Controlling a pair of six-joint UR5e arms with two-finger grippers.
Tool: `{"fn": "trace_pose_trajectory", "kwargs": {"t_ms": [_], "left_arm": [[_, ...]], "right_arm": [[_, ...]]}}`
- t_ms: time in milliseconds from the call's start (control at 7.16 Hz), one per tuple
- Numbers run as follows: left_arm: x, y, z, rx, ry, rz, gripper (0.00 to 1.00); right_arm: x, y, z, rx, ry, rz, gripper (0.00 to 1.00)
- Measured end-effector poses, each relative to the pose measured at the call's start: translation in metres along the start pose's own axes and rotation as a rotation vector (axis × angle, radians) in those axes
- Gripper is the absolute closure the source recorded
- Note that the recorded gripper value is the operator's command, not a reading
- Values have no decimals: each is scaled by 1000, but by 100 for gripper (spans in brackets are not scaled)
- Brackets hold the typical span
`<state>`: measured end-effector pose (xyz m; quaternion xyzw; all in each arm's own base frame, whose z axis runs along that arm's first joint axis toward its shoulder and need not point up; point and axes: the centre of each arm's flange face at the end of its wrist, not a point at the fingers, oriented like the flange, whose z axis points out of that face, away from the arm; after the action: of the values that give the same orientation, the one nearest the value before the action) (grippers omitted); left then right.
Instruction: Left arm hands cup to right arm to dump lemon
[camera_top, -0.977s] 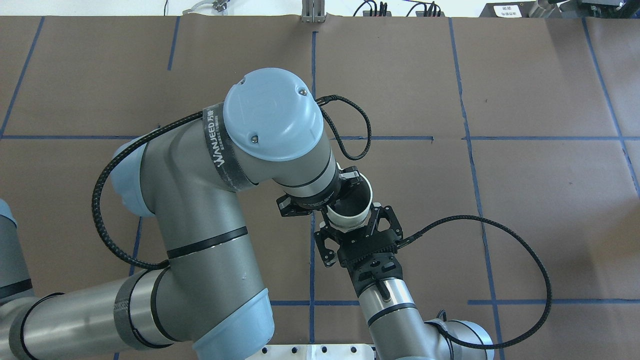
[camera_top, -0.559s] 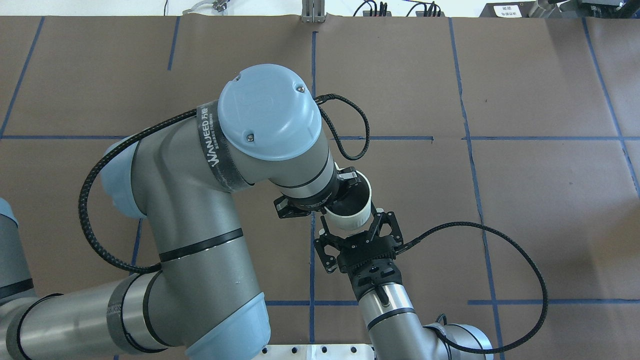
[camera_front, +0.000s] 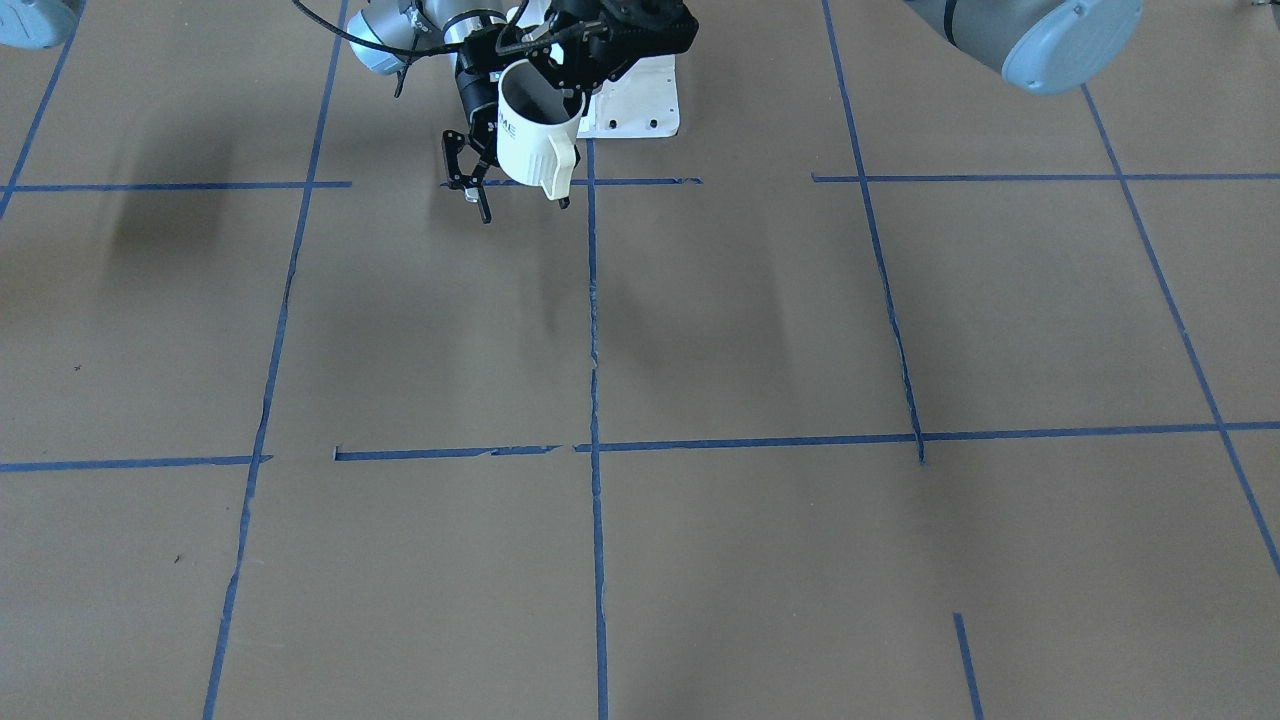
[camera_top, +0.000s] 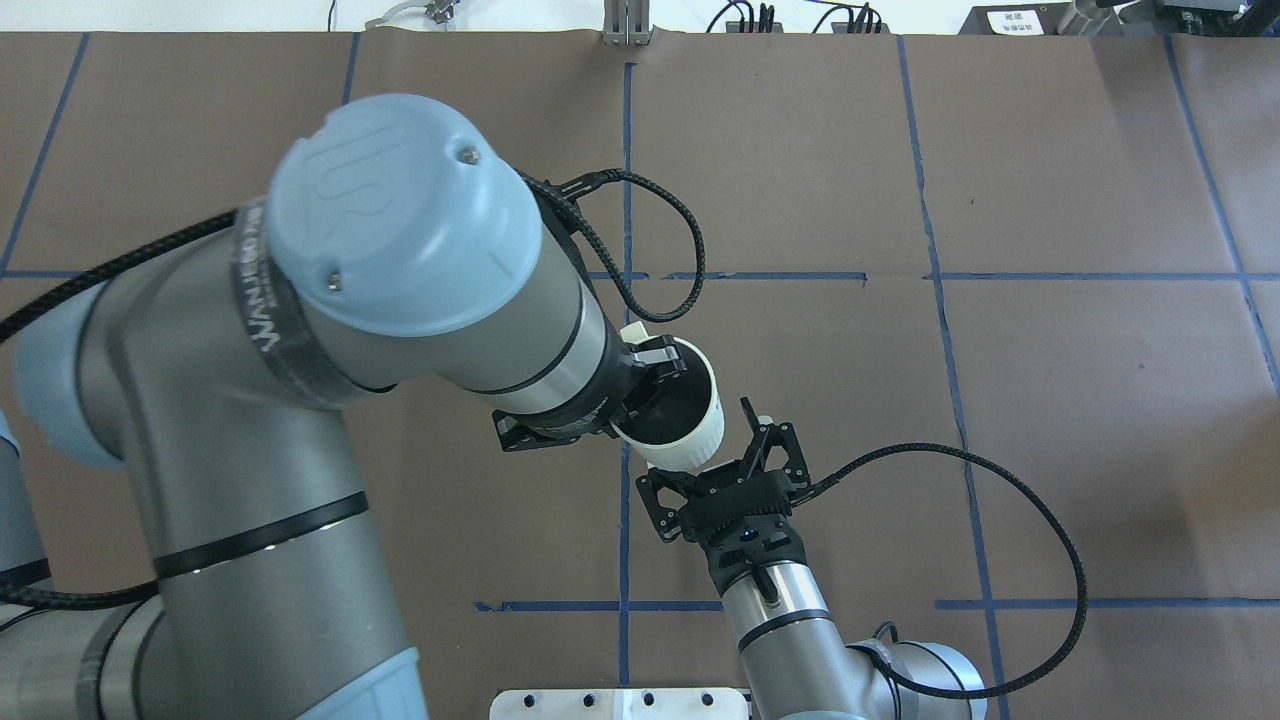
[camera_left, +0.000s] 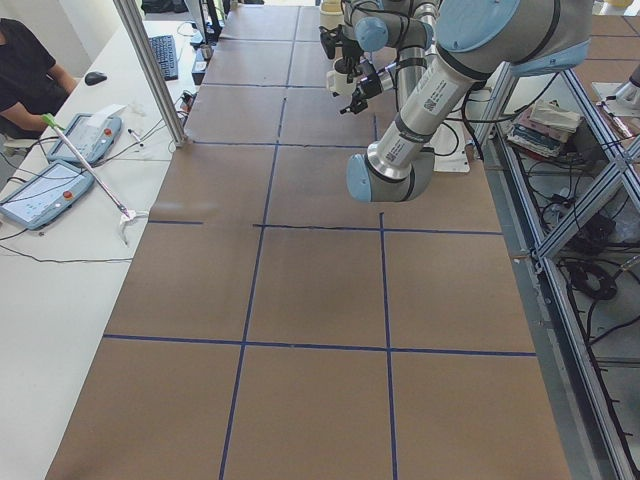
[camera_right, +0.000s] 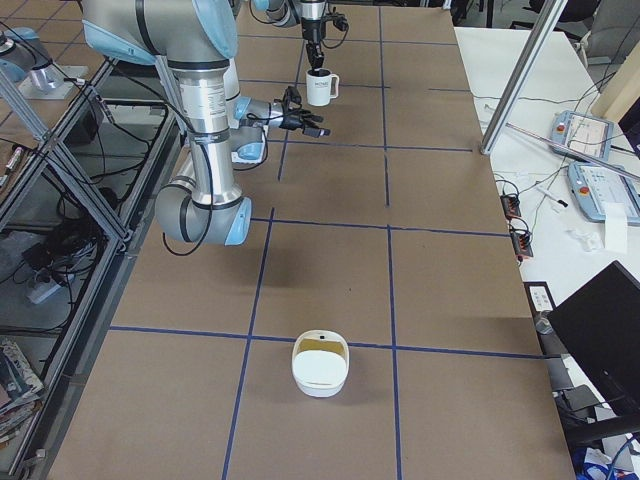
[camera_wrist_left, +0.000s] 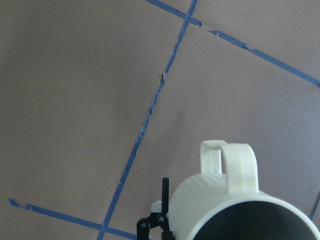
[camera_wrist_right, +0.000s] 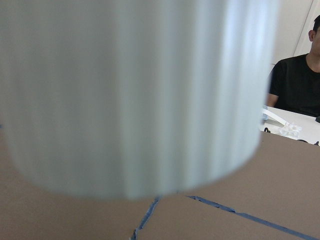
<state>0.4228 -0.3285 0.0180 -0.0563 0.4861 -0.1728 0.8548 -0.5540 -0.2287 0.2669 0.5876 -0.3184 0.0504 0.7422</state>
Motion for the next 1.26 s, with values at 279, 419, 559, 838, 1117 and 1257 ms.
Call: {"fn": "trace_pose_trajectory", "kwargs": {"t_ms": [279, 419, 559, 838, 1117, 1257], "left_arm": [[-52, -24, -15, 41, 1, 23, 100], [-83, -35, -22, 59, -10, 77, 100], [-112, -48, -26, 78, -33, 134, 100], [-162, -79, -22, 108, -117, 231, 100], [-211, -112, -19, 128, -206, 305, 100], [-233, -126, -17, 132, -240, 340, 100]], "right_arm": [[18, 6, 1, -2, 12, -13, 0], [30, 12, 1, -9, 20, -29, 0], [44, 15, 7, -24, 22, -42, 0], [87, 10, 41, -93, 19, -51, 0], [137, -8, 85, -199, 12, -46, 0], [167, -18, 106, -273, 9, -41, 0]]}}
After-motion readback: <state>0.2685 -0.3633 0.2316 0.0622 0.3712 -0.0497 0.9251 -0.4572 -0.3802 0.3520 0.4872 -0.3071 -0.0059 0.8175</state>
